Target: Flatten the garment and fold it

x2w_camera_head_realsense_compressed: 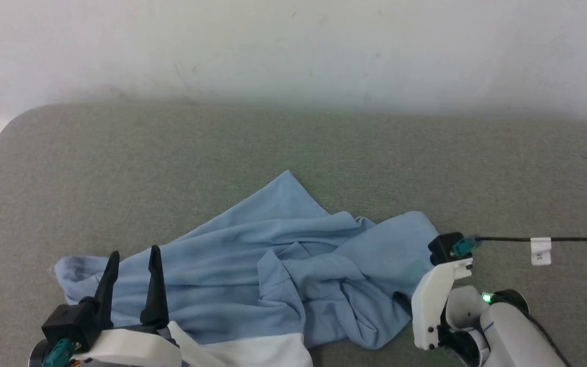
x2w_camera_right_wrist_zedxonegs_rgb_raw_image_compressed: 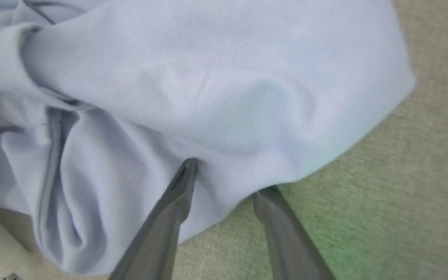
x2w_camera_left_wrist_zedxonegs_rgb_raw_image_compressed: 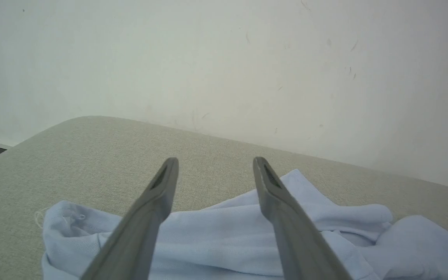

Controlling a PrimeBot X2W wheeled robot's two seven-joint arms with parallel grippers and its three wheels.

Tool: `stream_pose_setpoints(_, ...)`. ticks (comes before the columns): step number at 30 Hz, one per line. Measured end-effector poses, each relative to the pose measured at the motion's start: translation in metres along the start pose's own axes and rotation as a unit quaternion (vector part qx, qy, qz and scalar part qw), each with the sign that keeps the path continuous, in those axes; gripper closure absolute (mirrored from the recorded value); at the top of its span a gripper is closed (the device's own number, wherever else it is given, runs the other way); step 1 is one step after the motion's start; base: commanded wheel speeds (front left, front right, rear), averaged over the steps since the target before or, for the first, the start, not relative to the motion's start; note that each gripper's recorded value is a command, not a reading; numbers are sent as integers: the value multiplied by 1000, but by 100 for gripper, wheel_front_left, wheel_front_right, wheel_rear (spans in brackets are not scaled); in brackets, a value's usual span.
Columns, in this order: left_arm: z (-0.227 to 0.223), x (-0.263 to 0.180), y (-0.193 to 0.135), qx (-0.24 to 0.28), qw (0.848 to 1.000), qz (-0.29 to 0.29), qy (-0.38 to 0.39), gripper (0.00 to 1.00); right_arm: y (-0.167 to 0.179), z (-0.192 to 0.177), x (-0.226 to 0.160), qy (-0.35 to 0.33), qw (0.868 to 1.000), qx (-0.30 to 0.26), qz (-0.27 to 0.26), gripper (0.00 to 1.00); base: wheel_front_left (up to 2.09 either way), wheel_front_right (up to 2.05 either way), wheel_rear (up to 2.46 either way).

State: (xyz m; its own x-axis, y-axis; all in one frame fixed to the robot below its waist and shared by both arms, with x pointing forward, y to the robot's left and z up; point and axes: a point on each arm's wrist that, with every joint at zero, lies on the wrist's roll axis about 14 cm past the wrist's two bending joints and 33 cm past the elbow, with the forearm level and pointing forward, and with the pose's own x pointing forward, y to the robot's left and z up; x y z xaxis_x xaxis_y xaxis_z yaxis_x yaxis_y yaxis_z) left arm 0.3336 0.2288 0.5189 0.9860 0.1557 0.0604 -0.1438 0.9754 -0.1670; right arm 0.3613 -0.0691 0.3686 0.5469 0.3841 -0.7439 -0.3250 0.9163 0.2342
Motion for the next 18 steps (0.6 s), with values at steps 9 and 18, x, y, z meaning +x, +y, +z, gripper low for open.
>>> stream_pose_setpoints(9,-5,2,6,-2,1000,14,4,0,-45,74,-9,-103,993,-31,-45,100,0,0,0)
stream_pose_setpoints(18,-10,18,-4,-8,1000,-4,7,0,-123,171,-38,-224,964,-23,-140,100,0,0,0)
